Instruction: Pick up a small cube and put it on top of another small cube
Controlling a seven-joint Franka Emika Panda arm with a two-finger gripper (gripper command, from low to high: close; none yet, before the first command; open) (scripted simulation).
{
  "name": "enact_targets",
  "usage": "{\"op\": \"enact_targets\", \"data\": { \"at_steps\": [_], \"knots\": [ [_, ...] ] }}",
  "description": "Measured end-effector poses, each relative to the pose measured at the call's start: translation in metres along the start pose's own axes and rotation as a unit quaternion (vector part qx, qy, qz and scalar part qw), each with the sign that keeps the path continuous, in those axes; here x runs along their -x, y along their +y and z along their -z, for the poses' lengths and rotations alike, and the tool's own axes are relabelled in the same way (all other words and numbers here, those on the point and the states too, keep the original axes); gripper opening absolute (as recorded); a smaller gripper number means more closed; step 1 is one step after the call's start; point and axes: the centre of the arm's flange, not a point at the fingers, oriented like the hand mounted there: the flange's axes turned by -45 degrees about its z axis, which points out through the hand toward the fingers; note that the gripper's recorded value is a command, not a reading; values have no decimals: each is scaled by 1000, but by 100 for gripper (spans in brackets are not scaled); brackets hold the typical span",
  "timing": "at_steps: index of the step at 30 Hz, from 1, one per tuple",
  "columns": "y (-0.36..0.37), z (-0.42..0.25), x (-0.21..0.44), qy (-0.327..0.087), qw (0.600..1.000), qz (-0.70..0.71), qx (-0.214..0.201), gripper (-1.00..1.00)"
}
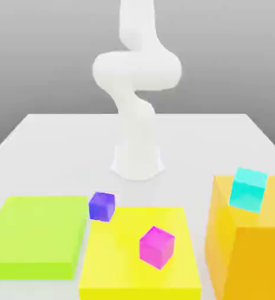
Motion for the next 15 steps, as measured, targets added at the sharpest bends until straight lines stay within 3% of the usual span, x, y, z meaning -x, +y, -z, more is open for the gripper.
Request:
{"op": "enact_targets", "data": {
  "at_steps": [7, 15],
  "knots": [
    [-125, -151, 81, -167, 982, 86, 23, 0],
    [-225, -252, 251, -313, 928, 192, 53, 0]
  ]
}}
